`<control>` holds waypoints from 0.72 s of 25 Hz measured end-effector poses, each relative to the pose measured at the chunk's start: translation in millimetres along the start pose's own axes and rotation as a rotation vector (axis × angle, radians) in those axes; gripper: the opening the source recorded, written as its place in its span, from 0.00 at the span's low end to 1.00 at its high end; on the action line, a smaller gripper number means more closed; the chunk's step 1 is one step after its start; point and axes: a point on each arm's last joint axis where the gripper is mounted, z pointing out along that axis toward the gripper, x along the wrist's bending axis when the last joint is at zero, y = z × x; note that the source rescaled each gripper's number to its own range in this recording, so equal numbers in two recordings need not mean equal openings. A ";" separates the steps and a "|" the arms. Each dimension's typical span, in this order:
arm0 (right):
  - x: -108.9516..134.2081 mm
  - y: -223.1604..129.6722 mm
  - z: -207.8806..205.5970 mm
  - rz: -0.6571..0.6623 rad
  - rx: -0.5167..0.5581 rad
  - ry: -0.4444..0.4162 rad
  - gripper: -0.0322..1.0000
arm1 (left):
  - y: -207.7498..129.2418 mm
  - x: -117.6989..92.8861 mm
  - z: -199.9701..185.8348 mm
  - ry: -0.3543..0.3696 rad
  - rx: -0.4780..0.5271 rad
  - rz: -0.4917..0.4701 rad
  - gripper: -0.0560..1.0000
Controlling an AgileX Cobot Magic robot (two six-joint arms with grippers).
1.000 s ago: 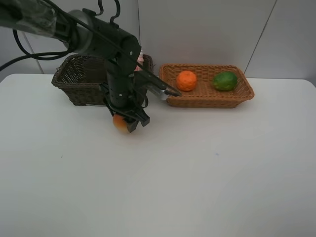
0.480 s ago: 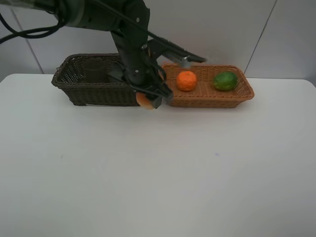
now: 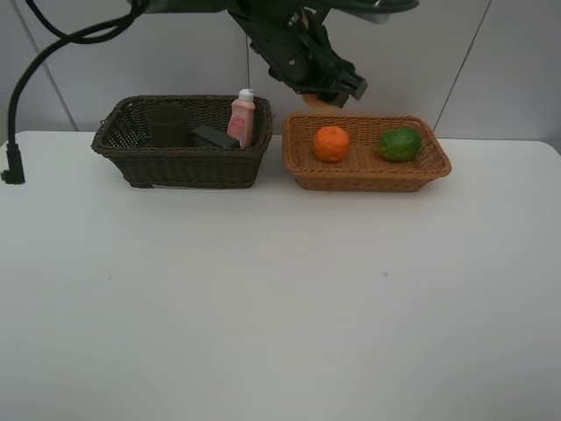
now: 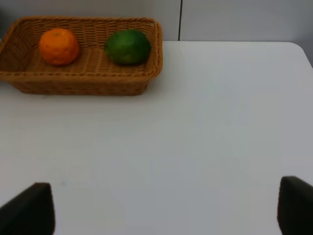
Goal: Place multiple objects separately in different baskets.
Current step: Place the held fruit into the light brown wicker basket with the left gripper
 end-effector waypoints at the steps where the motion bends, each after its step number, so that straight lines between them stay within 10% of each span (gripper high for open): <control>1: 0.0 0.0 0.0 0.000 0.000 0.000 1.00 | 4.2 -0.1 5.0 0.000 -0.015 -0.008 0.77; 18: 0.0 0.0 0.0 0.000 0.000 0.000 1.00 | -4.4 -11.0 99.1 -0.059 -0.075 -0.157 0.77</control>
